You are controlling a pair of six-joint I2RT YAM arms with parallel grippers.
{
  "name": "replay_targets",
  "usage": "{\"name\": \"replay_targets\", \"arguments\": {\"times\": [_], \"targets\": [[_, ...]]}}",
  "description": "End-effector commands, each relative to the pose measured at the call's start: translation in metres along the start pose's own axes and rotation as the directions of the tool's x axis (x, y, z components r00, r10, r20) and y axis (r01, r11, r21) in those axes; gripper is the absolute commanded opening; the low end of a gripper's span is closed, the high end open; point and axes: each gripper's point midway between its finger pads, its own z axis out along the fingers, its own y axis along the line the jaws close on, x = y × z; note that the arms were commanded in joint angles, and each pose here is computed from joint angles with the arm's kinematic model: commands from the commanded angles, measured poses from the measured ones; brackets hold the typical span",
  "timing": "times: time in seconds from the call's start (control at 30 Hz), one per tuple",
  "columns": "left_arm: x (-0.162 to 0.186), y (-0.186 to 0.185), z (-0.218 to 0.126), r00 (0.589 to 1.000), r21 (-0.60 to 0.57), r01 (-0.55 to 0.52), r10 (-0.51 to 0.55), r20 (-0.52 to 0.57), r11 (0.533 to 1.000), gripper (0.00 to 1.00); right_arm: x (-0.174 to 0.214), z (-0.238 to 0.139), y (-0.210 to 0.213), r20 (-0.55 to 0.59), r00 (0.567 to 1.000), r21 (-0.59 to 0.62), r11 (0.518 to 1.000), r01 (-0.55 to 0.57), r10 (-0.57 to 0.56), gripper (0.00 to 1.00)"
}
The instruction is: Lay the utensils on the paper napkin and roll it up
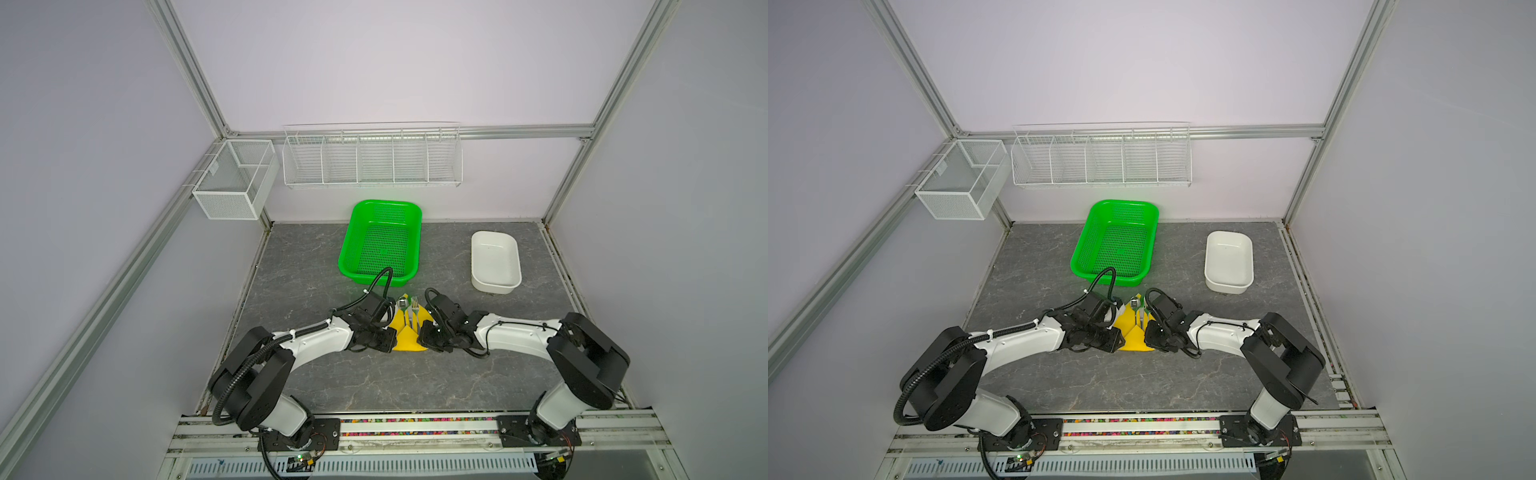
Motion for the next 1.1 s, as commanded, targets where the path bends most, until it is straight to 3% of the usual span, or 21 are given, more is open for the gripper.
{"name": "replay_targets", "arguments": {"times": [0.0,0.37,0.67,0.83,1.07], "targets": [[0.013,0.010,0.007,0.998,-0.043,-0.004,0.002,-0.061,0.999,0.22,-0.001,0.000,0.001,-0.012,1.000,0.011,1.000,0.002,-0.002,0.25],[0.011,0.013,0.005,0.998,-0.066,0.002,-0.006,-0.058,0.998,0.24,-0.001,0.000,-0.005,-0.006,1.000,0.036,0.999,0.001,-0.001,0.25],[-0.023,-0.003,-0.035,0.994,-0.038,0.015,-0.011,0.105,0.999,0.33,-0.001,0.000,-0.001,-0.012,1.000,0.029,0.999,0.013,-0.013,0.25],[-0.036,-0.026,-0.043,0.990,0.064,-0.017,0.008,0.140,0.998,0.32,-0.002,0.000,-0.001,-0.009,1.000,0.030,0.999,0.015,-0.014,0.25],[-0.043,-0.057,-0.026,0.994,0.233,-0.007,-0.019,0.106,0.972,0.23,-0.001,0.000,-0.001,-0.007,1.000,0.028,1.000,0.011,-0.011,0.25]]}}
